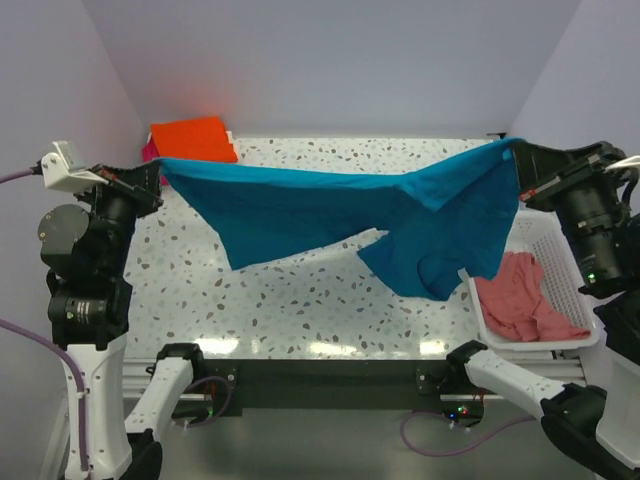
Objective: Fold and stack the t-shirts
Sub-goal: Flatten the tshirt out
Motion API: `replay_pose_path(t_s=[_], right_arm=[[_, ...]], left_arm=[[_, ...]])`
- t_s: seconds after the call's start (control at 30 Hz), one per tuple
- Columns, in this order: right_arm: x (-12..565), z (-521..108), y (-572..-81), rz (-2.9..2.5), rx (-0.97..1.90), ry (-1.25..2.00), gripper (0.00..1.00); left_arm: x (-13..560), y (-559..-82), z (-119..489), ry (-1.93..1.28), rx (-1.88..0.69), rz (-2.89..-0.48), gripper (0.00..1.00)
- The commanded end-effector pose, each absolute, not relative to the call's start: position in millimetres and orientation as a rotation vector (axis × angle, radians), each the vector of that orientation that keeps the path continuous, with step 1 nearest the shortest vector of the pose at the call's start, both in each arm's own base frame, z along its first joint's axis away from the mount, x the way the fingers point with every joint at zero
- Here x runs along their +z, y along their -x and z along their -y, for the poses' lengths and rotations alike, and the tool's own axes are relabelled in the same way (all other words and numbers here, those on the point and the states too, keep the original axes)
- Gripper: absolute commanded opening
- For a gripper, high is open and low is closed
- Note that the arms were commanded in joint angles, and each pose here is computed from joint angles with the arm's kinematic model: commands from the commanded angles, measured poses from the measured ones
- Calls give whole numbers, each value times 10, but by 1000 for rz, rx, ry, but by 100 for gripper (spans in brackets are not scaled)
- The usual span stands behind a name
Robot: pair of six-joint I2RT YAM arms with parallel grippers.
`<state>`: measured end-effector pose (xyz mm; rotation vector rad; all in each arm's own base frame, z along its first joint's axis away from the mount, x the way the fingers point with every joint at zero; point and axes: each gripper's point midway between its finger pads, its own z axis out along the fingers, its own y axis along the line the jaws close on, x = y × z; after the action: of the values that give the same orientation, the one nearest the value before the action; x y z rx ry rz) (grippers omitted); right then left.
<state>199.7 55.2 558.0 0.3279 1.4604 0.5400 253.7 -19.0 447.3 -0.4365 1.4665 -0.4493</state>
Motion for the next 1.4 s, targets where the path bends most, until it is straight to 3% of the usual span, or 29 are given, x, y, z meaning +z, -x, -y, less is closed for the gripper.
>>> replay_pose_path(t_s=[0.0, 0.2, 0.33, 0.4, 0.43, 0.47, 0.53, 0.57, 0.6, 0.7, 0.77, 0.9, 1.0, 1.2, 1.37], right_arm=[[5550, -776, -2432, -1511, 460, -238, 0], [5464, -1155, -3295, -1524, 385, -157, 0], [5068, -1277, -4326, -1609, 483, -148, 0], [5170, -1322, -4730, -1568, 569, -120, 0], [4908, -1288, -4962, -1621, 557, -151, 0], [5138, -1281, -5015, -1558, 585, -141, 0], [5164, -1250, -5215, -1537, 624, -148, 0], [5295, -1231, -5304, -1492, 636, -145, 0], [5361, -1217, -5338, -1466, 642, -140, 0], [5744, -1040, -5303, -1329, 646, -158, 0], [5924, -926, -5250, -1260, 644, -167, 0], [6274, -729, -4942, -1171, 593, -174, 0], [6191, -646, -4875, -1194, 564, -186, 0], [5059, -655, -4972, -1466, 553, -265, 0], [3748, -625, -4470, -1705, 548, -384, 0]], left_arm=[[4602, -2785, 141, 455, -435, -1469, 0], [4502, -3590, 240, 434, -513, -1485, 0], [4350, -4242, 314, 393, -566, -1474, 0], [4556, -4650, 393, 329, -617, -1419, 0], [4288, -4848, 387, 353, -614, -1475, 0], [4568, -4957, 421, 315, -638, -1418, 0], [4343, -5387, 485, 314, -687, -1465, 0], [4698, -5446, 501, 281, -699, -1406, 0], [4536, -5682, 521, 281, -711, -1439, 0], [4924, -5877, 520, 239, -718, -1363, 0], [5301, -5839, 476, 204, -709, -1275, 0], [5437, -5784, 295, 213, -722, -1217, 0], [5343, -5724, 185, 221, -701, -1226, 0], [4480, -5615, 226, 298, -725, -1392, 0], [3213, -5181, 267, 457, -742, -1602, 0]])
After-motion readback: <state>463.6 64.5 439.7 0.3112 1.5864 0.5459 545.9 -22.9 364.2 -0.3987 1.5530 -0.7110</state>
